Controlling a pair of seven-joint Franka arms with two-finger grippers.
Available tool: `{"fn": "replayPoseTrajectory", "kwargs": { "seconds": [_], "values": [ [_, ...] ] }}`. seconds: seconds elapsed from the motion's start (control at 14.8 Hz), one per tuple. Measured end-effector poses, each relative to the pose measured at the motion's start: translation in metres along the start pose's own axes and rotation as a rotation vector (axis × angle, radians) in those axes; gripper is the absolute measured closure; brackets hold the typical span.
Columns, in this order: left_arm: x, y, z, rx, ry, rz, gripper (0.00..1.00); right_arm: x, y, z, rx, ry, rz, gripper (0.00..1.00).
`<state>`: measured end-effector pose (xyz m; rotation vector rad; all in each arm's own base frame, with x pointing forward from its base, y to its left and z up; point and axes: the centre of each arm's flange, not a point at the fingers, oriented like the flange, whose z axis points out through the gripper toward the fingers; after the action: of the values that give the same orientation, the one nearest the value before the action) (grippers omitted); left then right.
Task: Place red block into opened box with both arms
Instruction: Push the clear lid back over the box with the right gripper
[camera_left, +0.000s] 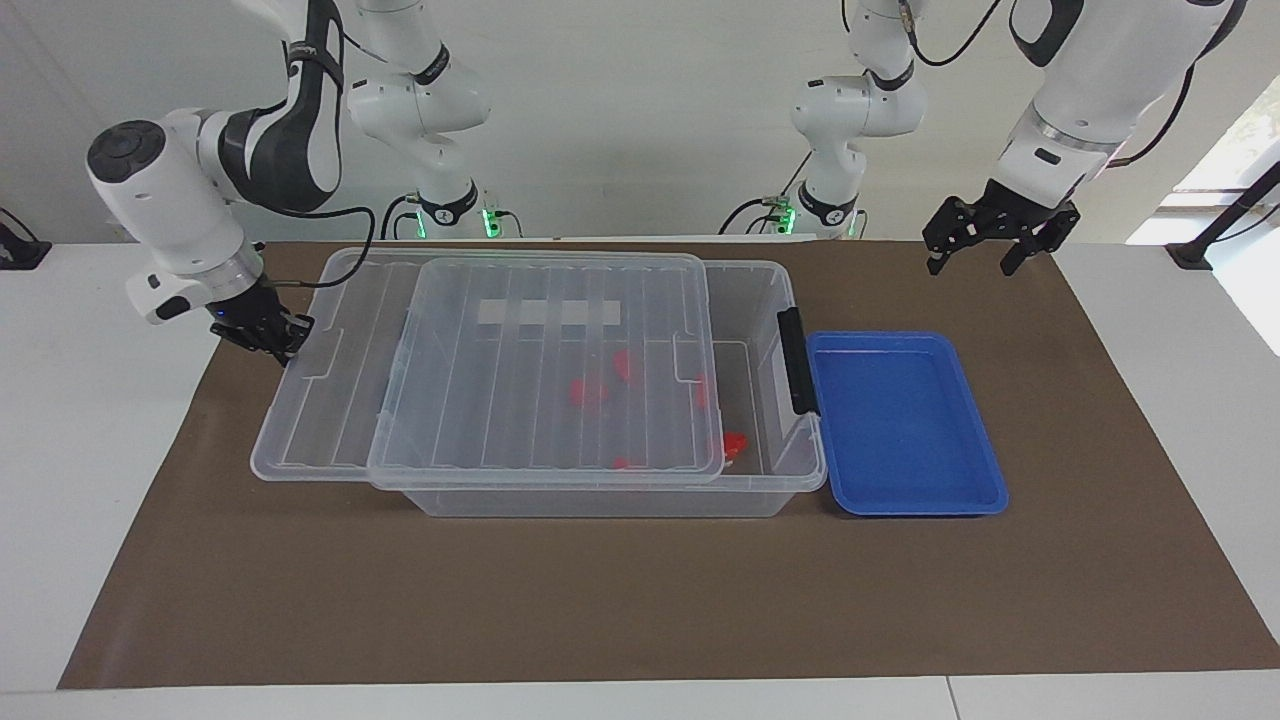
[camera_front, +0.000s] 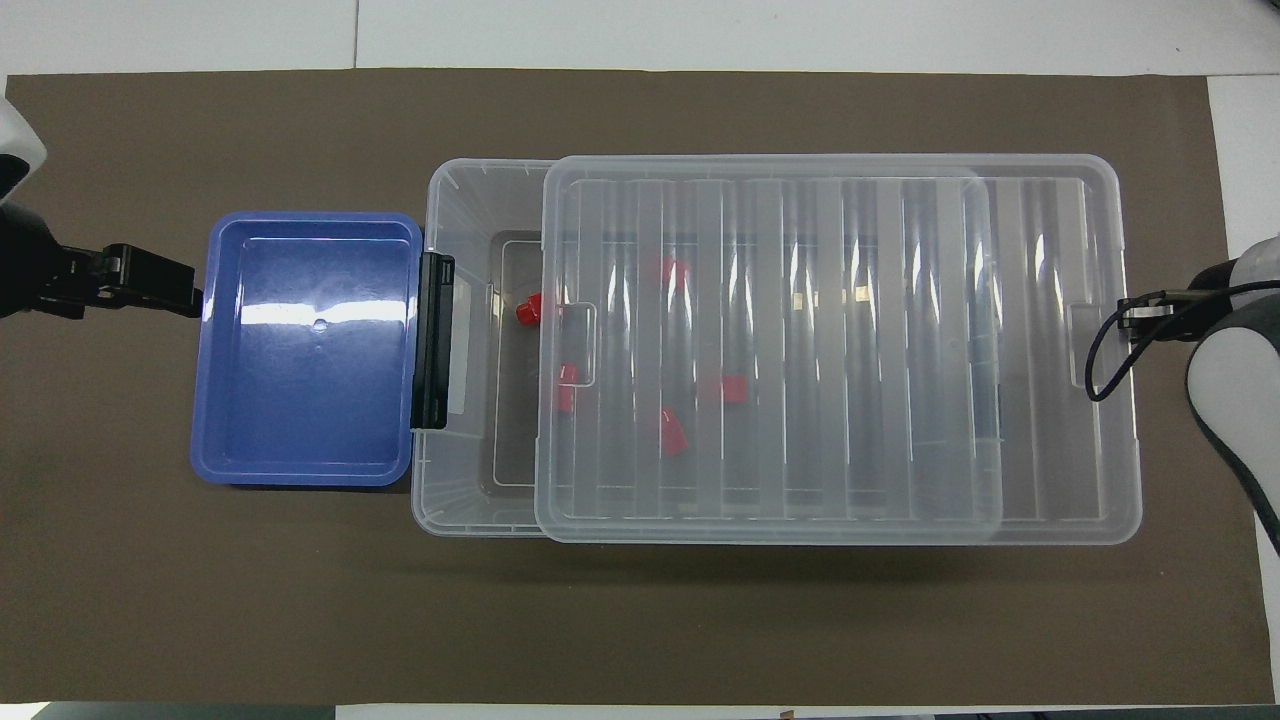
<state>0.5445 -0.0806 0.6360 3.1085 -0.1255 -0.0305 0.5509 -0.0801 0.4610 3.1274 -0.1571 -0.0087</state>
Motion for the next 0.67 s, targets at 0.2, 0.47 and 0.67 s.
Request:
{"fn": "replayPoseTrajectory", "kwargs": {
  "seconds": [0.2,0.47,0.67],
  "values": [
    [0.0,0.0,0.0,0.0,0.0,0.0,0.0,-0.001,-0.025,0.003,0.0,-0.003,0.017,0.99],
    [0.0,0.0,0.0,0.0,0.0,0.0,0.0,-0.001,-0.051,0.003,0.001,0.0,0.028,0.99],
    [0.0,0.0,0.0,0.0,0.0,0.0,0.0,-0.002,-0.056,0.004,0.001,-0.001,0.027,0.99]
  ]
}}
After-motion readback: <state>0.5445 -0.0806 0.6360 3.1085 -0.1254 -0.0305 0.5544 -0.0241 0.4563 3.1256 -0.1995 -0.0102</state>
